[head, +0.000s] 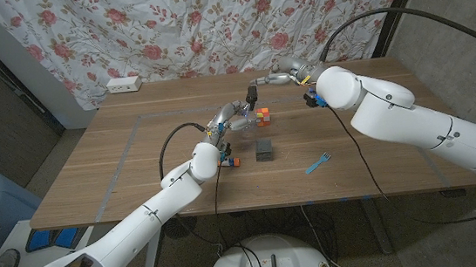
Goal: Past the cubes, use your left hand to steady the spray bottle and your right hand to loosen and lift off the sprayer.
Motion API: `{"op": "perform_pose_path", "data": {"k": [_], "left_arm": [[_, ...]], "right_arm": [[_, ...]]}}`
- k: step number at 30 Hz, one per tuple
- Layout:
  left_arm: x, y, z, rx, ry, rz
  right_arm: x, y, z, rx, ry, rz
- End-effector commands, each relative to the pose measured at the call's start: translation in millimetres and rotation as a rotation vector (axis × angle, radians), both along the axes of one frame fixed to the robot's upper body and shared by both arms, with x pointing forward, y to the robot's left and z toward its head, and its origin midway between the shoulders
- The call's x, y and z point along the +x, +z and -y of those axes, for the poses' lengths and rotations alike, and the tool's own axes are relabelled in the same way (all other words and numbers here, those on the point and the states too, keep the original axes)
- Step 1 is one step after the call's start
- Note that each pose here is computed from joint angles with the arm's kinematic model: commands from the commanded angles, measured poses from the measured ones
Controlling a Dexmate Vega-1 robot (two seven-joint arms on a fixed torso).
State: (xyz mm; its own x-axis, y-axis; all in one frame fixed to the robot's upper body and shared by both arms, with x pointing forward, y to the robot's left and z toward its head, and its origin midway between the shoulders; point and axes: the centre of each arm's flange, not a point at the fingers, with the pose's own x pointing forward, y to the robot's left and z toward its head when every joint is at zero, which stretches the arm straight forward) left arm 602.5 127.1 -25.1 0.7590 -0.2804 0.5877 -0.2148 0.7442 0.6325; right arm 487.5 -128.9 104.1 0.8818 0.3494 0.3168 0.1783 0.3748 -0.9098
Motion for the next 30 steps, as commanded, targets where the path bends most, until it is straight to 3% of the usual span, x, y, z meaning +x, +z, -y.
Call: {"op": "perform_pose_path", "data": {"k": [1,14,30], "left_arm": [[0.3,-0.1,1.5,-0.002,0.007,-0.004],[1.5,0.3,6.5,0.017,0.002,-0.002],[0.4,0.7,8.7,0.021,-0.012,0.003]], "right_arm": [[1.6,-0.4,-12.5,-0.030,-0.010,-0.012],[7.3,-2.9,-20.8,-0.042,-0.015,-0.040],[5.2,-9.5,-28.4,-0.075,-0.061,-0.037]]}}
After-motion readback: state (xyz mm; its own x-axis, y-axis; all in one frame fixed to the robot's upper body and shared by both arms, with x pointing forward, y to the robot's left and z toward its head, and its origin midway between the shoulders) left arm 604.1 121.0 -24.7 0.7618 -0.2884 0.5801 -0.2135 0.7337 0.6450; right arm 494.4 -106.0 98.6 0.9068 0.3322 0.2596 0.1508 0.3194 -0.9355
